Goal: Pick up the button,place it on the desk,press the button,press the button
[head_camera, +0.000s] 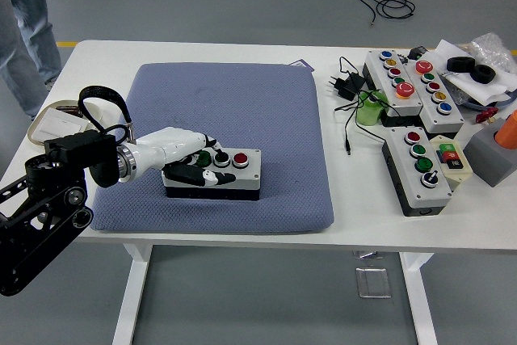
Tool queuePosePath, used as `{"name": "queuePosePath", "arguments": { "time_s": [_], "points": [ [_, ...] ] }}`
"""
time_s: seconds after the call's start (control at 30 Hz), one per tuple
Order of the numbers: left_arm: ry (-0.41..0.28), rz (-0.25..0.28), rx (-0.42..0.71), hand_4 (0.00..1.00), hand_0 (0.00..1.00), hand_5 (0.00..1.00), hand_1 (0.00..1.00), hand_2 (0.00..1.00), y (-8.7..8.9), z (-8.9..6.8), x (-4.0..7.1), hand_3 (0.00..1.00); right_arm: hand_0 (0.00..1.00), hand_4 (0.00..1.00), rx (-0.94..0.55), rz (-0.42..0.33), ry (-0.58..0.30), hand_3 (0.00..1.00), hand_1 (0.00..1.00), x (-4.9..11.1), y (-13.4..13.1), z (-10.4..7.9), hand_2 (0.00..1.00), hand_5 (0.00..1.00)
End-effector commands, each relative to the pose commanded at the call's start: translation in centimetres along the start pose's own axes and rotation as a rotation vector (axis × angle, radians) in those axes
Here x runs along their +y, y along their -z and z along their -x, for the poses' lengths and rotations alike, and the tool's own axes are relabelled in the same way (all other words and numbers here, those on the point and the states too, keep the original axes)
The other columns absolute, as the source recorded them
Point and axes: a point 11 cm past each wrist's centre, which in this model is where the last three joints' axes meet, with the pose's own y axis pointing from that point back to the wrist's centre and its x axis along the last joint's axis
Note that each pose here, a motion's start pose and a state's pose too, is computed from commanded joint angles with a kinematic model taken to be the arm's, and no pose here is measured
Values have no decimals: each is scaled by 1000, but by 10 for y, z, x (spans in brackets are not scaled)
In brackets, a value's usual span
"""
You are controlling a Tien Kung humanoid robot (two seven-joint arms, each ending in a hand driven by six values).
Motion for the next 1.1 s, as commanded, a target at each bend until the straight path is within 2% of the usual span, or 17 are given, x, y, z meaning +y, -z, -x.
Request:
{"name": "queuePosePath", "arguments": {
  "time_s": [0.2, 0.43, 0.67, 1.1],
  "points": [
    [-81, 61, -2, 827, 47, 998, 2, 26, -20, -16, 2, 747, 630, 307, 1, 0, 0, 568, 548, 0, 0, 0, 621, 246],
    [-72, 95, 9, 823, 46, 998, 2, 26, -32, -13, -3, 748, 630, 306, 3, 0, 0, 568, 548, 0, 1, 0, 621, 243],
    [-47, 83, 24, 823, 46, 998, 2, 26, -28, -7, -9, 748, 630, 306, 0, -1, -1, 569, 548, 0, 1, 0, 621, 243],
    [26, 29, 55, 821, 46, 998, 2, 27, -9, 16, -18, 751, 630, 307, 1, -2, 0, 569, 548, 0, 2, 0, 622, 241]
  ]
}}
